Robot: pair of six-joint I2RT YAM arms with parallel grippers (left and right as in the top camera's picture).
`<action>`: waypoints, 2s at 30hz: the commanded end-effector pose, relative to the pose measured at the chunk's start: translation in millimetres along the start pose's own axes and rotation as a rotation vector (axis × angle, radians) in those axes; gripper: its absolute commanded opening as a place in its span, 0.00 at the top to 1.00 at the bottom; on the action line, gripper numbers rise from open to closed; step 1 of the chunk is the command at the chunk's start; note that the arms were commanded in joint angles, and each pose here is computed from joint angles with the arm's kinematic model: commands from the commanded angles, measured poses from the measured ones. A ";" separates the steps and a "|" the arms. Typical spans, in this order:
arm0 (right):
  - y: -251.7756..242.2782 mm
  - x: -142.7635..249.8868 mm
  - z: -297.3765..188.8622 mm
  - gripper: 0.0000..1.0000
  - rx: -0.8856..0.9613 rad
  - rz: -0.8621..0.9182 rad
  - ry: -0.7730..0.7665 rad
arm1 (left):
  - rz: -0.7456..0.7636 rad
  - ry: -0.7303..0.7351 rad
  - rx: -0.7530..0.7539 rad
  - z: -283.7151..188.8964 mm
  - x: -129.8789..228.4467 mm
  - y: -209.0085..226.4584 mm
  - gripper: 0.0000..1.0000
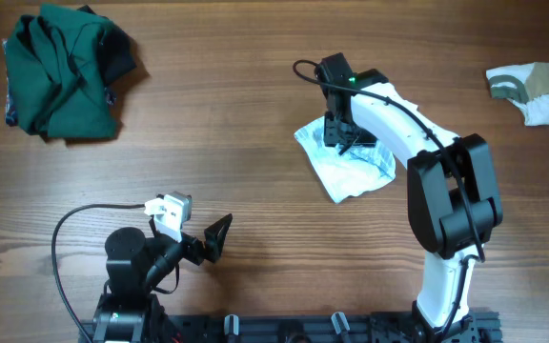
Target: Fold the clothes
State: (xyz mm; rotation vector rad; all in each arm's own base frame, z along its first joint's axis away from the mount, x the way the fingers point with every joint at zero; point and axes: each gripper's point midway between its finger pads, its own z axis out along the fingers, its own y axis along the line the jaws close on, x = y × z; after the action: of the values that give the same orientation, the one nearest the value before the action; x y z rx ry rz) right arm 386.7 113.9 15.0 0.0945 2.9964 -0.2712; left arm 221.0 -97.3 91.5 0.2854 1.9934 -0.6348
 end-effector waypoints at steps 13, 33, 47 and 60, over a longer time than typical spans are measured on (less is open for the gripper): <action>3.3 16.6 29.6 0.55 0.007 -0.026 0.023 | -0.011 0.007 -0.003 0.9 3.8 0.8 0.00; -9.7 0.0 3.5 0.70 0.074 0.003 -0.016 | -0.011 0.007 -0.003 0.9 3.8 0.8 0.00; -9.7 -0.6 3.5 0.96 0.074 0.007 -0.019 | -0.011 0.008 -0.003 0.9 3.8 0.7 0.00; -62.2 -11.8 -40.6 0.96 0.152 0.159 -0.095 | -0.011 0.008 -0.003 0.9 3.8 0.7 0.00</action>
State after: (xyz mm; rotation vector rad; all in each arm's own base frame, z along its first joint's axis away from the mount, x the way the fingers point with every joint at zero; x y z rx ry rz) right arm 376.0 83.2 26.7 0.1979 2.9719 -0.4338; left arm 221.0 -97.3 91.5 0.2854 1.9934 -0.6348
